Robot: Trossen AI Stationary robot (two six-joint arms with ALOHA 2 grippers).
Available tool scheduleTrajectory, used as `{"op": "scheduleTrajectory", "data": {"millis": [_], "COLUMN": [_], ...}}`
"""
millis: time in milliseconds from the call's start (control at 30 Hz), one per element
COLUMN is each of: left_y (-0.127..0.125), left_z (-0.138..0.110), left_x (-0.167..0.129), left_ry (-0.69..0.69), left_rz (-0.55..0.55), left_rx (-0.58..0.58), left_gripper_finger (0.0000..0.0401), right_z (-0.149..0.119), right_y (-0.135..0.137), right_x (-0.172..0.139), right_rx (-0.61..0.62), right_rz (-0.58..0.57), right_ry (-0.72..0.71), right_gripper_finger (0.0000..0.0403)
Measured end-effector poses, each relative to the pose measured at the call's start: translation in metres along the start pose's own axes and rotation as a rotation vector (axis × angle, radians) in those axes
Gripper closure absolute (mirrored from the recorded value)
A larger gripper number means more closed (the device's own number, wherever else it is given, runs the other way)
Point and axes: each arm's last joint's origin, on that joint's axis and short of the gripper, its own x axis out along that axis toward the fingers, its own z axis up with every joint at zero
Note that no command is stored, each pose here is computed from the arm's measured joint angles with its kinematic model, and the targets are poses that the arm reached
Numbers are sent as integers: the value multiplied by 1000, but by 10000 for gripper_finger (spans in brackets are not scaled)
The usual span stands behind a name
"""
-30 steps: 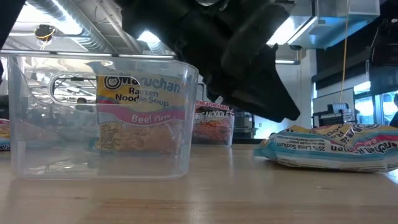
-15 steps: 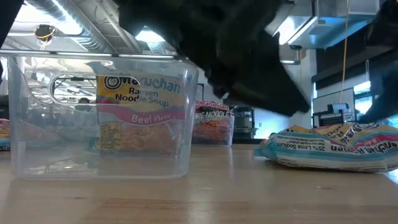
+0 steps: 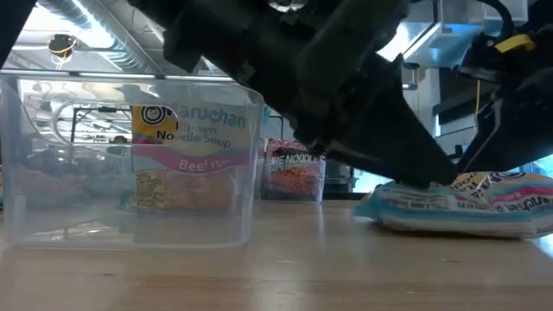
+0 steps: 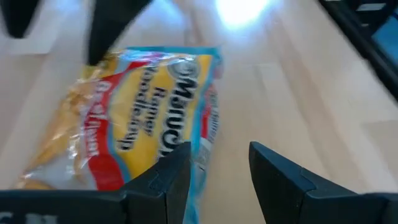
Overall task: Sort Maruchan noodles
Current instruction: Put the right blue noodle pack into the bottom transparent bin
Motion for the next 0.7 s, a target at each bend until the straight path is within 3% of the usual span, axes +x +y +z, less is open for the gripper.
{"op": "scheduleTrajectory", "data": {"millis": [200, 500, 600, 700], "left_y": [12, 30, 36, 36], "left_z": [0, 0, 2, 9], "left_x": [2, 3, 1, -6], "left_ry": [18, 9, -4, -5], "left_rz": [46, 274, 359, 362], "left_rx": [-9, -30, -30, -28], "left_gripper_finger": [247, 247, 247, 247], "right_z": [-2, -8, -7, -3], "right_y": [3, 26, 32, 33], "right_x": [0, -18, -28, -36], "right_rx": [7, -1, -26, -53], "right_rz": [55, 300, 314, 293], "right_ry": [59, 163, 135, 112], "right_gripper_finger": [123, 123, 123, 123]}}
